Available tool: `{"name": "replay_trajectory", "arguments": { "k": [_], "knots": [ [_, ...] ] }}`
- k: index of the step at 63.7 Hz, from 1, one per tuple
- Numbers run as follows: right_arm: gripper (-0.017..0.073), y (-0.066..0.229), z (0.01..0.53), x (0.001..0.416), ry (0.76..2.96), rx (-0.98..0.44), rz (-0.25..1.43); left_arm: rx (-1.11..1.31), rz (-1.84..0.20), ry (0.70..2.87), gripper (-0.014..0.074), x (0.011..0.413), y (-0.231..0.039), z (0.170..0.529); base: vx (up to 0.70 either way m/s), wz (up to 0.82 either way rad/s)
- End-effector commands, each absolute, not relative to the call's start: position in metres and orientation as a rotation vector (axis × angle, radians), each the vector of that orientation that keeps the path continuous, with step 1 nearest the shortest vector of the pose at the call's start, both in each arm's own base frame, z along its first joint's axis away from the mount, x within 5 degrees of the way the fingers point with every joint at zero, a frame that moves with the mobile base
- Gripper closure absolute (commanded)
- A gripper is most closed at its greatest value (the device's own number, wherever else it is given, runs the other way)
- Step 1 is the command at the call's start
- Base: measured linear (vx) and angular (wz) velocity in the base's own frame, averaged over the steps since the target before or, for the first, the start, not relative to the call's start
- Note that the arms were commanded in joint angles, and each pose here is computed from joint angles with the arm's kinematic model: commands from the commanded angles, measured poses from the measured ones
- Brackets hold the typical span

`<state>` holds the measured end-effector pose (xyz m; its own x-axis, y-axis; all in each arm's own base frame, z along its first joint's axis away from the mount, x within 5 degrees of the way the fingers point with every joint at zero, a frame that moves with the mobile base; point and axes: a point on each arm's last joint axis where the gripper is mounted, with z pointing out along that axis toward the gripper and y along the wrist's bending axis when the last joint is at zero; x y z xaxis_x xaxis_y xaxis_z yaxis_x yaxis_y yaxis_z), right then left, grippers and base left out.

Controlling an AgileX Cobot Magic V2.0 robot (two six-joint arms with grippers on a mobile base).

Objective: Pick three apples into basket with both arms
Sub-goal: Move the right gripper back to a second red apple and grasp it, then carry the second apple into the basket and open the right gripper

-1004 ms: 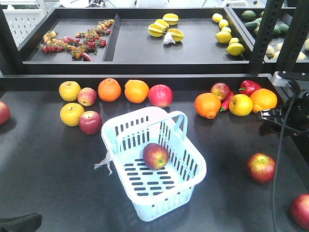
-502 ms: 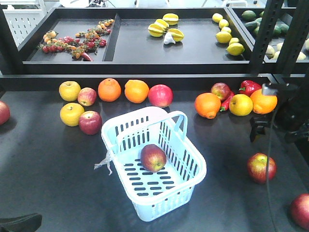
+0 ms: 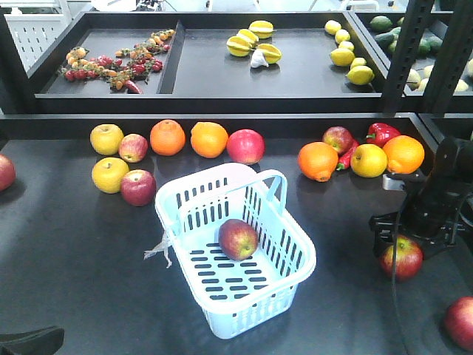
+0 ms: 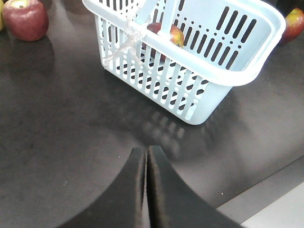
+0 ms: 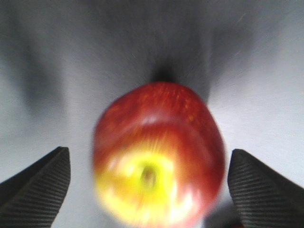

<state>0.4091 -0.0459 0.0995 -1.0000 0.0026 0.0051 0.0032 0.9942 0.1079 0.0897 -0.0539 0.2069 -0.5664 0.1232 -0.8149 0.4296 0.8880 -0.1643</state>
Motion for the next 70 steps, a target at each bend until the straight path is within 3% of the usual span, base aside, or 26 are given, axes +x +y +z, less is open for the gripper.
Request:
{"name": "replay_trajectory", "arguments": {
  "k": [1, 13, 25, 42, 55, 63, 70],
  "knots": [
    [-0.0051, -0.048, 0.123, 0.417, -3.217, -0.003, -0.159, 0.353, -0.463, 2.077, 0.06, 0.095, -0.056, 0.22, 0.0, 0.0],
    [0.0064, -0.048, 0.122, 0.416, -3.206, -0.02, -0.165, 0.353, -0.463, 2.077, 0.06, 0.095, -0.056, 0.22, 0.0, 0.0],
    [0.0294, -0.047, 0.133, 0.414, -3.202, -0.021, -0.178, 0.353, -0.463, 2.077, 0.06, 0.095, -0.056, 0.22, 0.0, 0.0],
    [0.0522, -0.036, 0.225, 0.41, -3.34, 0.11, -0.323, 0.353, -0.463, 2.077, 0.06, 0.095, -0.056, 0.22, 0.0, 0.0],
    [0.0568, -0.013, 0.291, 0.384, -3.402, 0.221, -0.661, 0.353, -0.463, 2.077, 0.06, 0.095, -0.056, 0.22, 0.0, 0.0],
    [0.0564, 0.018, 0.314, 0.37, -3.367, 0.418, -0.796, 0.353, -0.463, 2.077, 0.06, 0.095, -0.056, 0.22, 0.0, 0.0],
    [0.0564, 0.058, 0.321, 0.36, -3.3, 0.607, -0.818, 0.353, -0.463, 2.077, 0.06, 0.095, -0.056, 0.22, 0.0, 0.0]
  ]
}}
